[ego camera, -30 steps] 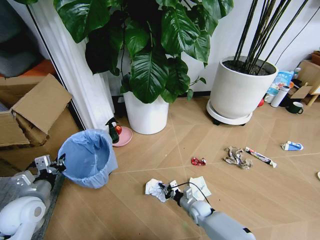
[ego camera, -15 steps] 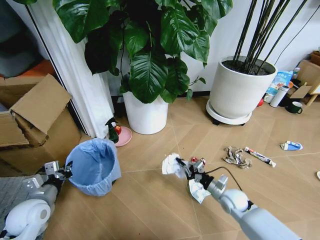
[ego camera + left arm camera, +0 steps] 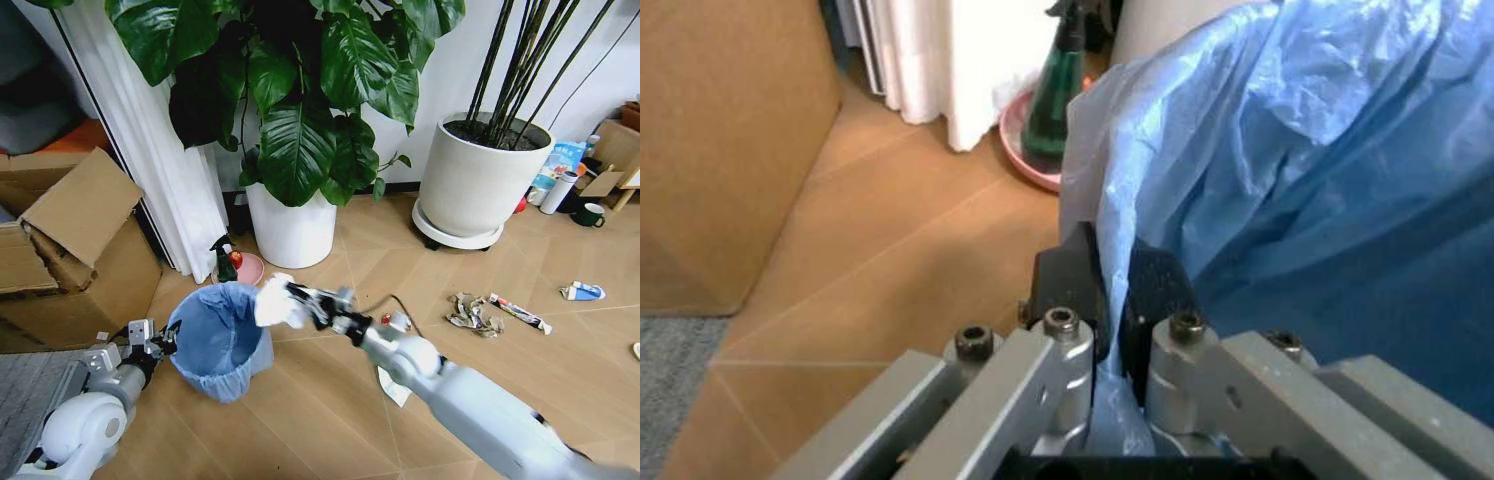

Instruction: Pick up the trash bin and place the garbage on the floor into it.

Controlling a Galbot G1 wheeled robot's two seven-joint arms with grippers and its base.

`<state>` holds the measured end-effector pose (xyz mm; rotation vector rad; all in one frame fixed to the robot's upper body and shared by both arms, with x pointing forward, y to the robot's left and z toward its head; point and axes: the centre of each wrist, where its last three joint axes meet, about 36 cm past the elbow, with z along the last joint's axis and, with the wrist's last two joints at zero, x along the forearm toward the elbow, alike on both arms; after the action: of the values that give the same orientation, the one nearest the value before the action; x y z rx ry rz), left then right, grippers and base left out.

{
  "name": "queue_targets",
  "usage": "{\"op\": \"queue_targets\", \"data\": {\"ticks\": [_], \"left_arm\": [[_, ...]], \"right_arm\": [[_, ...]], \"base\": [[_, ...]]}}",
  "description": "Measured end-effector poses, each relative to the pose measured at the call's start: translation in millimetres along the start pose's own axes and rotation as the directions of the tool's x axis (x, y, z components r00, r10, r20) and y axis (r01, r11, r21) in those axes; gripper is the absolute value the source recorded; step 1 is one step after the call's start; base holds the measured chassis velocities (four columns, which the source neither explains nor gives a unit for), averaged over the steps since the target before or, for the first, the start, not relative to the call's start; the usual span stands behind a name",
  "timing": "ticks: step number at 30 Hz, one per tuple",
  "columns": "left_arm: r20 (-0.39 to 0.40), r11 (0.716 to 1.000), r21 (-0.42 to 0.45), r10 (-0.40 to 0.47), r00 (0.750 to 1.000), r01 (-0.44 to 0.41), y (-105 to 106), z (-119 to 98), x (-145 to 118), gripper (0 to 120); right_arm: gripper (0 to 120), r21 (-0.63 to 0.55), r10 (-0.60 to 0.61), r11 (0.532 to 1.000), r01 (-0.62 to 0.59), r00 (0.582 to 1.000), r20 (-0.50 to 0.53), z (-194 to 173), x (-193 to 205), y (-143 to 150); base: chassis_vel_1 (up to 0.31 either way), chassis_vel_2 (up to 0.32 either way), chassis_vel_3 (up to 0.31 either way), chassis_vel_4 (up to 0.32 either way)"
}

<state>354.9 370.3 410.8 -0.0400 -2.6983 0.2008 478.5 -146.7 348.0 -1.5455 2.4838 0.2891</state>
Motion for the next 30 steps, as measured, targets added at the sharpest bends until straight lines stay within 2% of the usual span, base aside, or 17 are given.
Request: {"op": "queue_targets", "data": {"ticks": [1, 3, 5, 8, 10, 13, 14, 18, 19, 21, 22, 25, 26, 29, 30], "left_arm": [[0.0, 1.0, 0.0, 0.0, 1.0, 0.0, 0, 0, 0, 0], [0.001, 1.0, -0.004, -0.003, 1.0, 0.003, 1, -2, 0, 0], [0.004, 1.0, -0.008, -0.016, 1.0, 0.016, 10, -4, -2, 0], [0.009, 1.0, 0.0, -0.014, 1.0, 0.014, 11, -5, -1, 0], [0.01, 1.0, 0.003, -0.011, 1.0, 0.011, 10, -5, -2, 0], [0.013, 1.0, 0.008, -0.007, 1.0, 0.007, 7, -6, -3, 0], [0.013, 1.0, 0.008, -0.007, 1.0, 0.007, 7, -6, -3, 0], [0.013, 1.0, 0.011, -0.011, 1.0, 0.011, 7, -6, -1, 0], [0.013, 1.0, 0.011, -0.011, 1.0, 0.011, 7, -6, -1, 0], [0.018, 1.0, 0.013, -0.02, 1.0, 0.02, 10, -9, 0, 0], [0.018, 1.0, 0.013, -0.02, 1.0, 0.02, 10, -9, 0, 0], [0.026, 0.999, 0.018, -0.037, 0.999, 0.037, 14, -13, 1, 0], [0.026, 0.999, 0.018, -0.037, 0.999, 0.037, 14, -13, 1, 0], [0.026, 0.999, 0.022, -0.047, 0.999, 0.047, 15, -14, 2, 0], [0.026, 0.999, 0.022, -0.047, 0.999, 0.047, 15, -14, 2, 0]], "right_arm": [[0, 0.0, 0.0, 1.0, 0.0, 1.0, 0.0, 0, 0, 0], [0, -0.031, -0.047, 0.998, 0.048, 0.999, 0.014, 8, -30, 3], [0, -0.09, -0.107, 0.99, 0.109, 0.994, 0.027, 24, -75, 18], [0, -0.117, -0.15, 0.982, 0.149, 0.989, -0.003, 39, -96, 29], [0, -0.119, -0.163, 0.98, 0.157, 0.986, -0.039, 46, -96, 31], [14, -0.097, -0.171, 0.982, 0.162, 0.98, -0.103, 49, -86, 26], [14, -0.097, -0.171, 0.982, 0.162, 0.98, -0.103, 49, -86, 26], [33, -0.082, -0.168, 0.984, 0.158, 0.976, -0.139, 41, -73, 15], [33, -0.082, -0.168, 0.984, 0.158, 0.976, -0.139, 41, -73, 15], [43, -0.07, -0.161, 0.986, 0.152, 0.977, -0.142, 35, -69, 9], [43, -0.07, -0.161, 0.986, 0.152, 0.977, -0.142, 35, -69, 9], [57, -0.049, -0.129, 0.991, 0.123, 0.98, -0.149, 24, -55, -6], [57, -0.049, -0.129, 0.991, 0.123, 0.98, -0.149, 24, -55, -6], [71, -0.02, -0.04, 0.999, 0.037, 0.986, -0.162, 15, -28, -21], [71, -0.02, -0.04, 0.999, 0.037, 0.986, -0.162, 15, -28, -21]], "base": [[0.0, 0.0, 0.0, 0.0], [0.0, 0.0, 0.0, 0.0], [0.0, 0.0, 0.0, 0.0], [0.0, 0.0, 0.0, 0.0], [0.0, 0.0, 0.0, 0.0], [0.0, 0.0, 0.0, 0.0], [0.0, 0.0, 0.0, 0.0], [0.0, 0.0, 0.0, 0.0], [0.0, 0.0, 0.0, 0.0], [0.0, 0.0, 0.0, 0.0], [0.0, 0.0, 0.0, 0.0], [0.0, 0.0, 0.0, 0.0], [0.0, 0.0, 0.0, 0.0], [0.0, 0.0, 0.0, 0.0], [0.0, 0.0, 0.0, 0.0]]}}
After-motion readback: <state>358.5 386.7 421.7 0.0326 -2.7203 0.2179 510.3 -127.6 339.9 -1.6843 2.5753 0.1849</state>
